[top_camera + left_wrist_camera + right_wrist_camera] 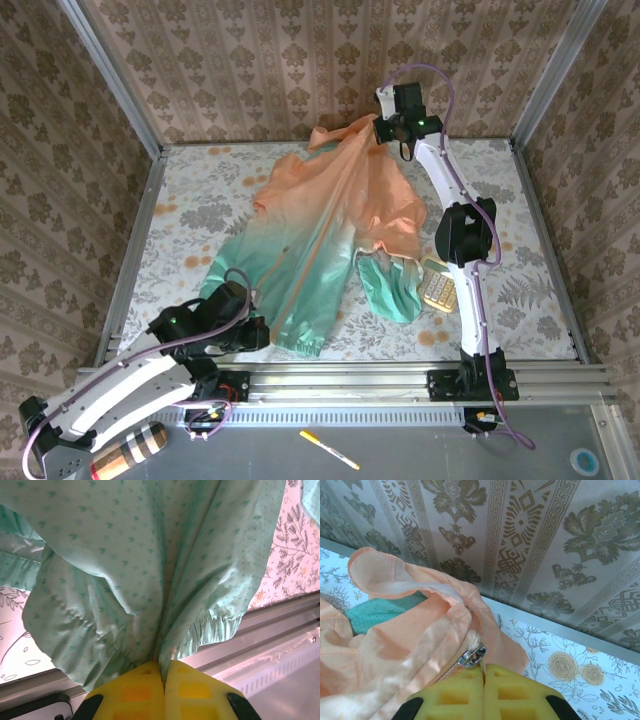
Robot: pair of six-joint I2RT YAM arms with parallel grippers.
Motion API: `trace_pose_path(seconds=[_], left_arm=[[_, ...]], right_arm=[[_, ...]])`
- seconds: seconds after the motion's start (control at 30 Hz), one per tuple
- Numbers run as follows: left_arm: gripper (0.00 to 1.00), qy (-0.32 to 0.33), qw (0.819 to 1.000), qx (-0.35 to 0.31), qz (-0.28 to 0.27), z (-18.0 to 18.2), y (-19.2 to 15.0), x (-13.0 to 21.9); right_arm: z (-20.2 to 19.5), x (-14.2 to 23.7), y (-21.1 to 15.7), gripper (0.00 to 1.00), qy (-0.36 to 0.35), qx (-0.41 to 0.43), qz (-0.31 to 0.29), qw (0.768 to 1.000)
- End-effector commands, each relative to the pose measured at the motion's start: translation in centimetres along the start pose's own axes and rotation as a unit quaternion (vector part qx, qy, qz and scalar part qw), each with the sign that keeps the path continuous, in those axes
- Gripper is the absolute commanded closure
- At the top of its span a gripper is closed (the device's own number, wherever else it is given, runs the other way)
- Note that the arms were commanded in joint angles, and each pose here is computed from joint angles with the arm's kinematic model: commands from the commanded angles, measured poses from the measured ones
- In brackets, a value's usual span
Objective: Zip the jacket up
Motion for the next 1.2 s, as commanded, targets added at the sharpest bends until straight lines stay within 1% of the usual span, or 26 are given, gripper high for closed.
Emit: trace_pose_path(seconds=[0.0, 0.23, 0.43, 0.57, 0.63, 0.67, 0.73, 0.77, 0.8, 0.83, 0.87, 0.9, 0.93, 1.0, 1.17], left_arm=[[1.00, 0.054, 0.997, 0.040, 0.038, 2.9, -2.3, 0.0], [1.00, 0.091, 0.993, 0.073, 0.034, 4.3, -2.5, 0.2], [1.00, 0.112, 0.989, 0.092, 0.039, 4.9, -2.7, 0.3], [1.00, 0.105, 0.990, 0.090, 0.034, 4.1, -1.7, 0.1], [1.00, 0.097, 0.992, 0.082, 0.029, 3.4, -0.8, -0.1], [1.00, 0.095, 0.992, 0.074, 0.023, 3.0, -0.1, -0.2], [1.00, 0.096, 0.994, 0.057, 0.013, 2.5, 1.3, -0.2], [1.00, 0.105, 0.993, 0.053, 0.003, 2.5, 2.2, -0.1], [0.96, 0.119, 0.991, 0.054, -0.004, 2.8, 3.2, 0.0], [0.82, 0.136, 0.989, 0.060, -0.014, 3.2, 4.2, 0.2], [0.71, 0.151, 0.986, 0.064, -0.023, 3.7, 5.3, 0.5], [0.61, 0.164, 0.984, 0.063, -0.034, 3.9, 6.4, 0.8], [0.54, 0.179, 0.981, 0.062, -0.046, 4.2, 7.3, 1.3], [0.48, 0.192, 0.977, 0.043, -0.075, 4.1, 9.3, 2.5], [0.38, 0.190, 0.972, 0.002, -0.138, 3.7, 12.7, 5.0]], right_arm=[[-3.2, 0.3, 1.8, 1.00, -0.046, -0.009, -0.032, 0.998], [-4.2, -0.3, 1.3, 1.00, -0.052, -0.013, -0.032, 0.998], [-6.0, -0.8, 0.3, 1.00, -0.057, -0.029, -0.026, 0.998], [-6.6, -1.1, -0.1, 1.00, -0.048, -0.036, -0.024, 0.998], [-6.1, -1.4, -0.3, 1.00, -0.028, -0.033, -0.023, 0.999], [-5.7, -1.4, 0.0, 1.00, -0.016, -0.028, -0.033, 0.999], [-4.8, -1.4, 0.2, 0.90, 0.010, -0.021, -0.039, 0.999], [-4.7, -1.4, 0.2, 0.82, 0.013, -0.020, -0.039, 0.999], [-4.7, -1.3, 0.2, 0.69, 0.014, -0.020, -0.038, 0.999], [-4.6, -1.2, 0.1, 0.59, 0.015, -0.019, -0.036, 0.999], [-4.5, -1.0, 0.0, 0.52, 0.017, -0.017, -0.032, 0.999], [-4.4, -0.7, -0.3, 0.48, 0.020, -0.016, -0.027, 0.999], [-4.2, -0.5, -0.6, 0.47, 0.023, -0.015, -0.022, 0.999], [-3.7, 0.0, -1.6, 0.46, 0.032, -0.013, -0.017, 0.999], [-3.3, 2.5, -3.3, 0.45, 0.021, -0.015, -0.040, 0.999]])
Point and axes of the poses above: each hand's point on the last joint's axis, 136 mm out from that joint toward the fingers, its own x axis back along the fingers, its own z axis along the line the jaws close on, y = z × x, the point moved 1 cm from there along x, back along the fingers
